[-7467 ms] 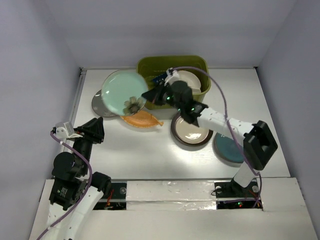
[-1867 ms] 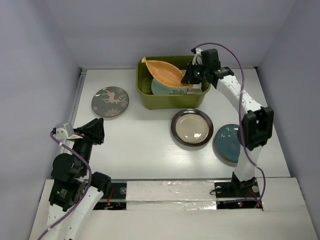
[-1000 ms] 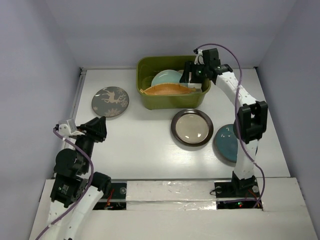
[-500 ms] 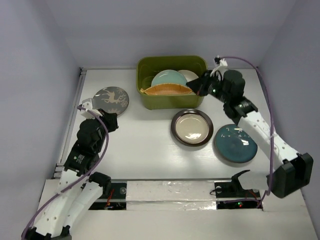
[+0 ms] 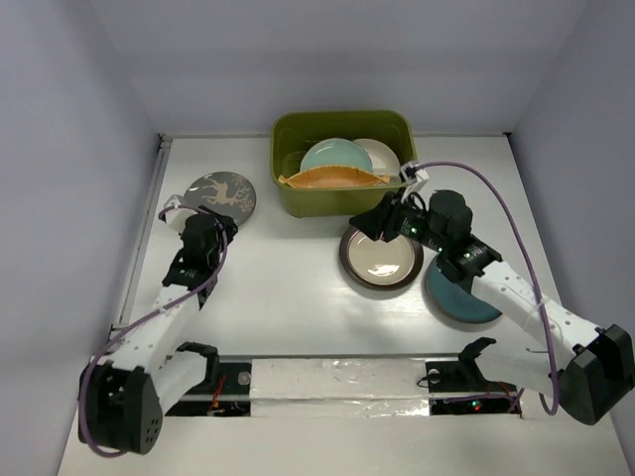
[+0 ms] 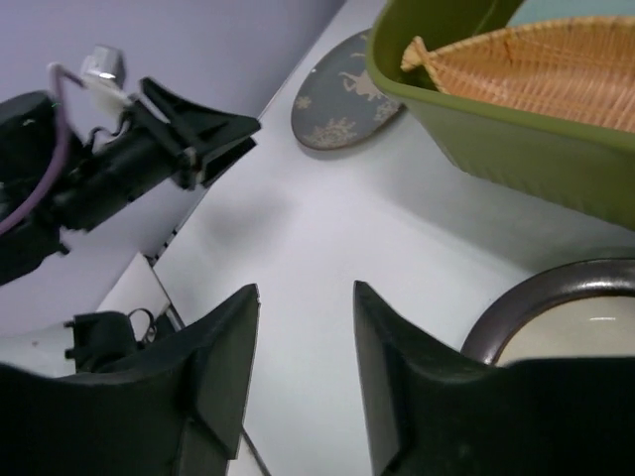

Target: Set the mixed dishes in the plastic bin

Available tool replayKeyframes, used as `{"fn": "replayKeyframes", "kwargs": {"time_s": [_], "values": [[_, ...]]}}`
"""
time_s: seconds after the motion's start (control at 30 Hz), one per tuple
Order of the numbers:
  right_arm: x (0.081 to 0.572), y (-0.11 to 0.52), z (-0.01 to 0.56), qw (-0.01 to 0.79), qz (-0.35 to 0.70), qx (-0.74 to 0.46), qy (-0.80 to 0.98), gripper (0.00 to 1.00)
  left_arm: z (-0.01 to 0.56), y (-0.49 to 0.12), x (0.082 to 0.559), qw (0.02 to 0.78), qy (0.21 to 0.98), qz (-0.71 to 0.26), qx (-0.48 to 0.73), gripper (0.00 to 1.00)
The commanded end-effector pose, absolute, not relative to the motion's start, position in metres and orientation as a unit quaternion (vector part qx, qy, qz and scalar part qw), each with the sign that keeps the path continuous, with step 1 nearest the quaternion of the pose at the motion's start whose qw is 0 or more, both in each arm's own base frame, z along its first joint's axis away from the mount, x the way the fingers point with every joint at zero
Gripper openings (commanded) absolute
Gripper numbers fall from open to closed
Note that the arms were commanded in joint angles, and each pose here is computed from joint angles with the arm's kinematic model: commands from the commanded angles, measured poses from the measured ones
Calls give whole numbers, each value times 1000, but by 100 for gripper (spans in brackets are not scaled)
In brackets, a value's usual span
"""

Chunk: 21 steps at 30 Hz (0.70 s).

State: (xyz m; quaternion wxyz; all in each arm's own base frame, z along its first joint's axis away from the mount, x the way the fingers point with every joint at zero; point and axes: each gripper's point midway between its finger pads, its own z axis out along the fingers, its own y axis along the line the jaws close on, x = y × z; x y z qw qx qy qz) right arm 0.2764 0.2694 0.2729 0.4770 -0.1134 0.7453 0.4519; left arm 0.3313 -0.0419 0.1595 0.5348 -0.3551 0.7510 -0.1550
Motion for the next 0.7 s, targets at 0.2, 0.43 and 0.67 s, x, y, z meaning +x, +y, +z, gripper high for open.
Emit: {"fn": "replayKeyframes", "kwargs": {"time_s": [0.2,0.43,0.67], "values": [[256,278,302,506,502,-156,684,64,122,21,368,515,704,-162,-462,47],[252,278,304,505,510,-159,678,64,81,36,388,463,714,-177,-494,47],[250,278,304,503,512,-159,678,63,59,39,403,438,722,-173,-507,44]]}}
